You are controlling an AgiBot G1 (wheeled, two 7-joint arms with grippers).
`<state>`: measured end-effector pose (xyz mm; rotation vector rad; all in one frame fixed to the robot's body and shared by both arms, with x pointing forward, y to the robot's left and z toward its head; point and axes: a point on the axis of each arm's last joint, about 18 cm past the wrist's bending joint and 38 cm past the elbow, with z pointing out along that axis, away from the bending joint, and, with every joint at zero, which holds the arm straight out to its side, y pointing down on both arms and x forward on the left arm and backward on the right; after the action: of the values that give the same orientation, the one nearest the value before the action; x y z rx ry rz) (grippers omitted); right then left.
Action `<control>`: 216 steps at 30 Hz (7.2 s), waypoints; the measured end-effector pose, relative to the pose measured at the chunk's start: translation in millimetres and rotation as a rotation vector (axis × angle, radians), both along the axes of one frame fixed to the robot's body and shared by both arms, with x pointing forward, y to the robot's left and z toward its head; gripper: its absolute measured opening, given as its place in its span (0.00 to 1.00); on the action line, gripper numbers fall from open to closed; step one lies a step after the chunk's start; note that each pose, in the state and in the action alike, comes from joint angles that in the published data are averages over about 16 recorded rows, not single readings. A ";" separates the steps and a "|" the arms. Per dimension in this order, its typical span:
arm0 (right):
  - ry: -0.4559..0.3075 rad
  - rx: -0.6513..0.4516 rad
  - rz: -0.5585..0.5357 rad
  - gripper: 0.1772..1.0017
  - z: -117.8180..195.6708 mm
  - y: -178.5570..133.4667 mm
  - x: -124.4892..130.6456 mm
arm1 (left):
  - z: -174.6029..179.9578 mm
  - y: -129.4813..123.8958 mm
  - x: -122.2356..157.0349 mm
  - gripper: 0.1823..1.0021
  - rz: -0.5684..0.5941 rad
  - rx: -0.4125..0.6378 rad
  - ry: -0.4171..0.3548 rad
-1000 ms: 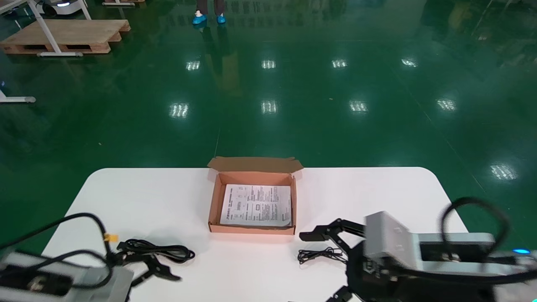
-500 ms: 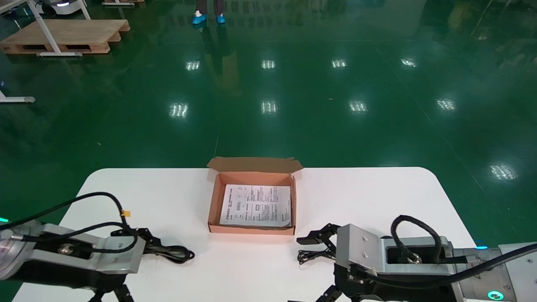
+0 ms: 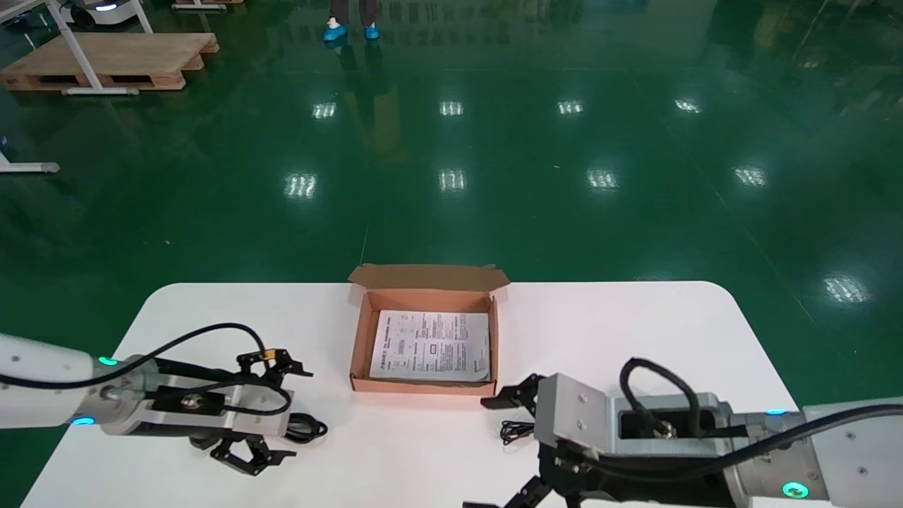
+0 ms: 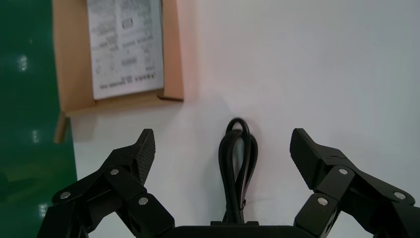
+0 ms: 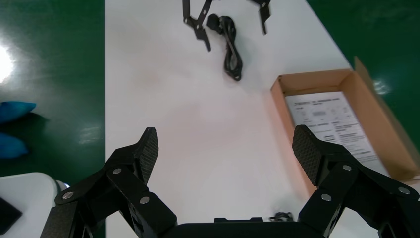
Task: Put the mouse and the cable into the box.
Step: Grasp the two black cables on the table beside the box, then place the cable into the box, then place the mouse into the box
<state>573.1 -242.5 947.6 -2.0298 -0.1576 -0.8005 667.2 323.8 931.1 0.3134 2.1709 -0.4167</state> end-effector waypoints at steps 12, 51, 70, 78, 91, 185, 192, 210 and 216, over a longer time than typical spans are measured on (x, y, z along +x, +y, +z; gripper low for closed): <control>0.010 -0.014 -0.026 1.00 -2.4 -7.6 0.1 | -22.7 17.5 41.8 1.00 0.079 0.086 -0.022; -0.123 -0.350 -0.346 1.00 -71.8 20.4 125.3 | -42.1 32.1 56.9 1.00 0.136 0.154 0.022; -0.115 -0.409 -0.439 1.00 -71.4 8.6 160.6 | -42.2 32.6 57.8 1.00 0.135 0.153 0.023; -0.115 -0.427 -0.458 1.00 -71.6 4.3 164.8 | -42.3 32.7 58.0 1.00 0.136 0.153 0.023; -0.115 -0.424 -0.455 0.95 -71.7 5.0 164.0 | -42.0 32.6 58.0 0.94 0.135 0.153 0.022; -0.405 0.086 -0.957 0.07 201.3 -131.2 163.0 | 65.6 -145.6 98.8 0.08 -0.124 -0.035 -0.429; -0.405 0.086 -0.957 0.07 201.3 -131.2 163.0 | 41.0 -164.6 101.9 0.08 -0.169 0.043 -0.517; -0.404 0.087 -0.957 0.07 201.5 -131.3 162.9 | 19.3 -164.2 107.4 0.08 -0.154 0.083 -0.512; -0.404 0.087 -0.957 0.07 201.6 -131.3 162.8 | 17.9 -162.4 108.4 0.09 -0.146 0.083 -0.505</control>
<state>735.9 -373.8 1149.2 -1.7832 0.6633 -1.7596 775.6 161.4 949.0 0.5613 1.6785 -0.2898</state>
